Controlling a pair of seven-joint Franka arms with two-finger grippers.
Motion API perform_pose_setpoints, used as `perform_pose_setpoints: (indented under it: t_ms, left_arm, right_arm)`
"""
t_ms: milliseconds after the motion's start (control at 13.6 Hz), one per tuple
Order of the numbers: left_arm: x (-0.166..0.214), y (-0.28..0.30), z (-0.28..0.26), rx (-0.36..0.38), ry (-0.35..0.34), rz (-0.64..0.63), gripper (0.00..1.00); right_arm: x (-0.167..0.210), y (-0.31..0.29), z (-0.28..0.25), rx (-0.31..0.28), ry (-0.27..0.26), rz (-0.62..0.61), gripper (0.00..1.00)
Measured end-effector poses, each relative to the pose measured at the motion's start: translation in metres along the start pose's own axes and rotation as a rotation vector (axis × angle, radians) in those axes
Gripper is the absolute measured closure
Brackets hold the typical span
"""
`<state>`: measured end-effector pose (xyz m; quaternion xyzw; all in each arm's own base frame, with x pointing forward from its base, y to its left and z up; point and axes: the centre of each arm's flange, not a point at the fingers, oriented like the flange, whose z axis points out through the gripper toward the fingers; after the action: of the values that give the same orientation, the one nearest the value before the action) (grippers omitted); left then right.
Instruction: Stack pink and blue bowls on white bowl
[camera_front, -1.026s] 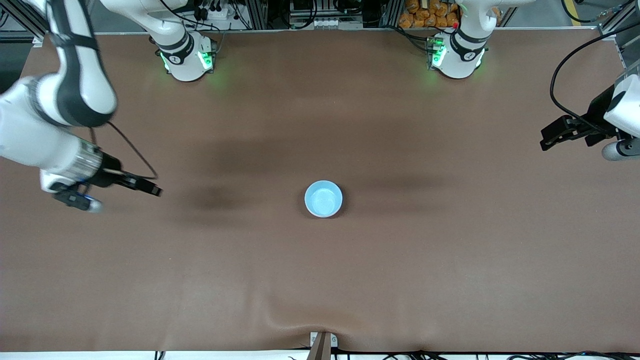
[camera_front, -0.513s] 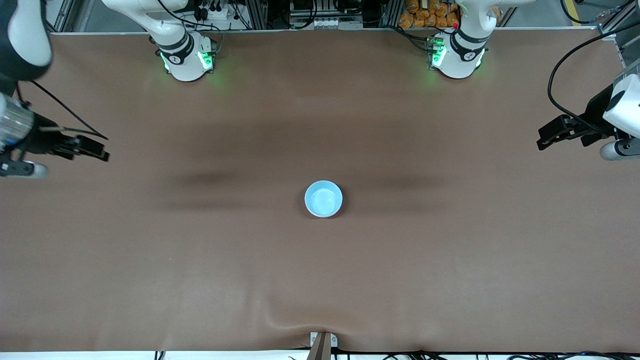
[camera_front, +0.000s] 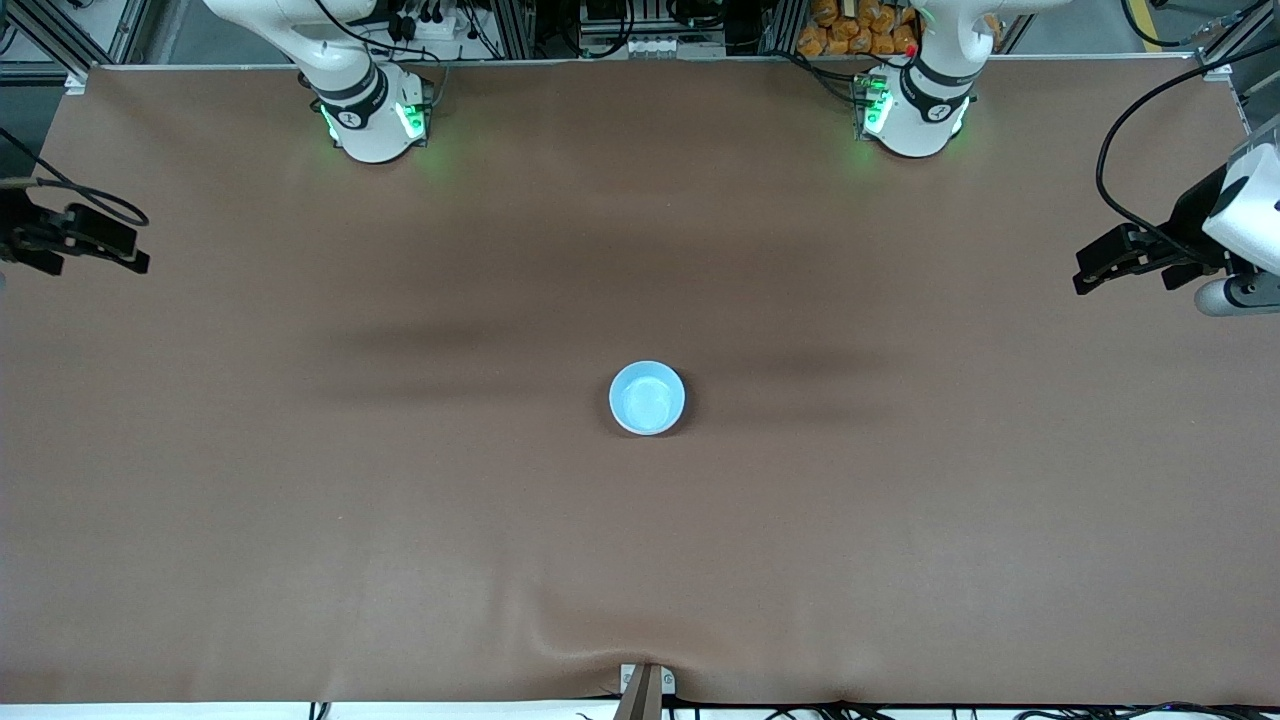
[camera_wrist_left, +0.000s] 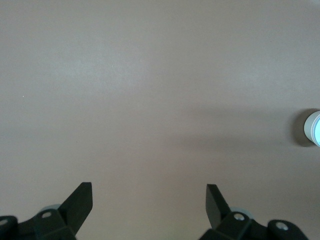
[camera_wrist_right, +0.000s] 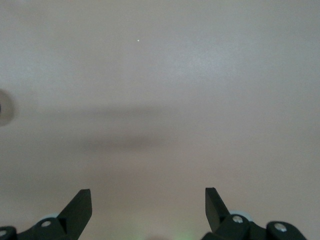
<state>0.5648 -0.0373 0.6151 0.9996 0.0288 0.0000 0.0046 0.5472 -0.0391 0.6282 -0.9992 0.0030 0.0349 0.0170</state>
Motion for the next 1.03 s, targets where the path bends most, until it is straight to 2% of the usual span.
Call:
perform_pose_setpoints:
  t_ms: [1026]
  left_arm:
    - [-0.001, 0.001, -0.003, 0.0, -0.001, 0.001, 0.0]
  right_arm:
    - [0.001, 0.022, 0.006, -0.004, -0.015, 0.032, 0.0]
